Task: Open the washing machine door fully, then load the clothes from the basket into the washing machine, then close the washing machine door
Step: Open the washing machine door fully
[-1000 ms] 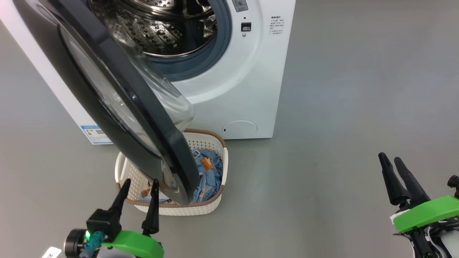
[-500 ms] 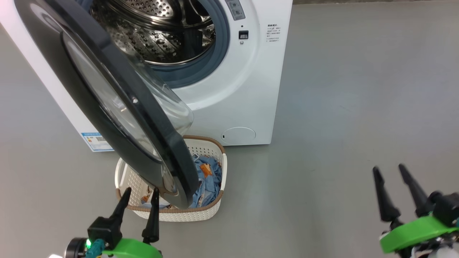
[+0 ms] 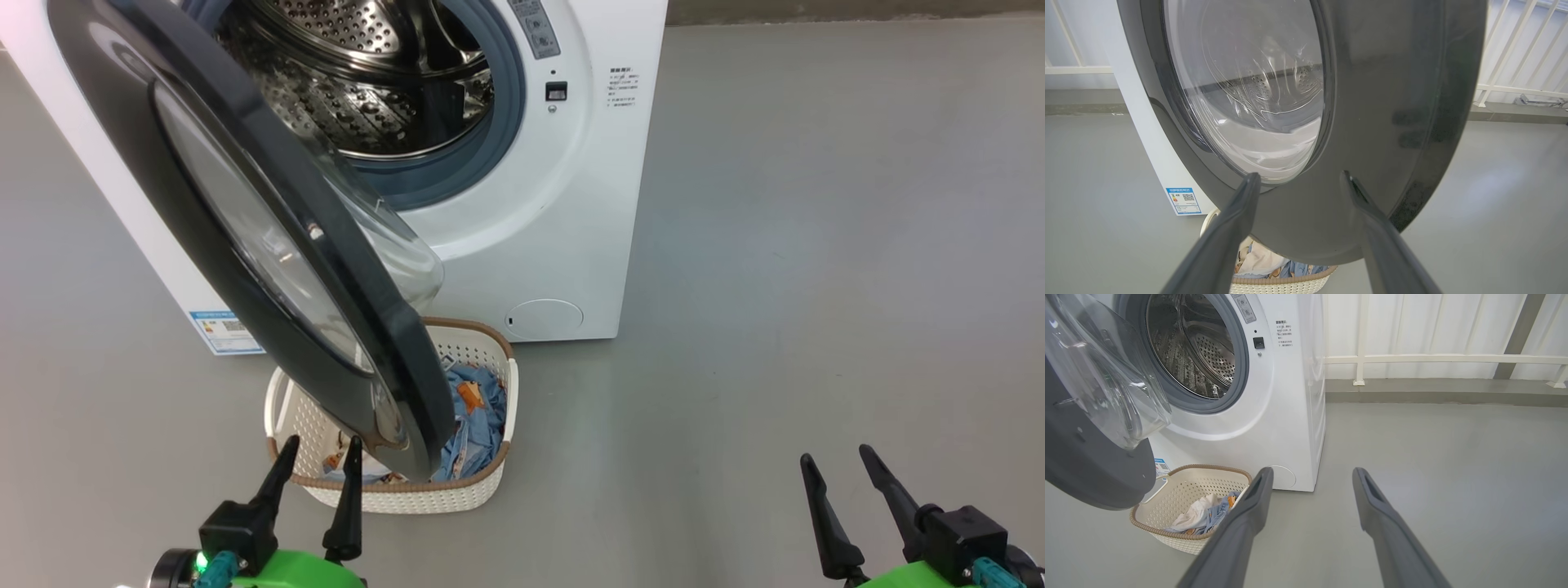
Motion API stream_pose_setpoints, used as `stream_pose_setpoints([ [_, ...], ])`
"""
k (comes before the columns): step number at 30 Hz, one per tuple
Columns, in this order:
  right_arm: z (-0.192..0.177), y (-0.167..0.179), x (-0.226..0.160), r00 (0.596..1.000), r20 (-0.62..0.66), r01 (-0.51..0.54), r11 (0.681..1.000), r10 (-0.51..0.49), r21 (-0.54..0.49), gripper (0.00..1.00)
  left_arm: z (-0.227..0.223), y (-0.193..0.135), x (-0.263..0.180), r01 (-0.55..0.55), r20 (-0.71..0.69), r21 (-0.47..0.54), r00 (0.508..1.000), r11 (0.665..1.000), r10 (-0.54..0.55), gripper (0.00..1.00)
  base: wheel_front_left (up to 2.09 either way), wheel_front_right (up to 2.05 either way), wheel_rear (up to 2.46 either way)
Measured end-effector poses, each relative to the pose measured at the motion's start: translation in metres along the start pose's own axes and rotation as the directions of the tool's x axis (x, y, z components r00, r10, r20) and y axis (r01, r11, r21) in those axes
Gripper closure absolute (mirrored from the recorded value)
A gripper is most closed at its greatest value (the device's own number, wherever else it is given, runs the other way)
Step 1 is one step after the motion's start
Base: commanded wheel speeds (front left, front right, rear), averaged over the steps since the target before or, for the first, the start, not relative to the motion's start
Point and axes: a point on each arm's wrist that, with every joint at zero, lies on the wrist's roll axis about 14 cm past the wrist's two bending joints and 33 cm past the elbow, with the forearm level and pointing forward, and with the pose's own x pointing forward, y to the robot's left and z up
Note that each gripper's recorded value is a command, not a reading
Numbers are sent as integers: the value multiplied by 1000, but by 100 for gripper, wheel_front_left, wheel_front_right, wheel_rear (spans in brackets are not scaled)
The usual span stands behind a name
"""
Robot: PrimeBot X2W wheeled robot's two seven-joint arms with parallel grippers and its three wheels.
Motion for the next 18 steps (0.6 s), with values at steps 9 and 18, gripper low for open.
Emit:
stream_pose_setpoints([
  [9, -1, 0, -5, 1000, -2, 12, 1000, -12, 7, 0, -5, 0, -4, -4, -13, -3, 1000, 1000, 3, 0, 0, 0, 0],
  [18, -2, 1, -7, 1000, -3, 13, 1000, -13, 5, 0, -5, 1, -5, -6, -14, -3, 1000, 1000, 6, 28, 0, 0, 0],
])
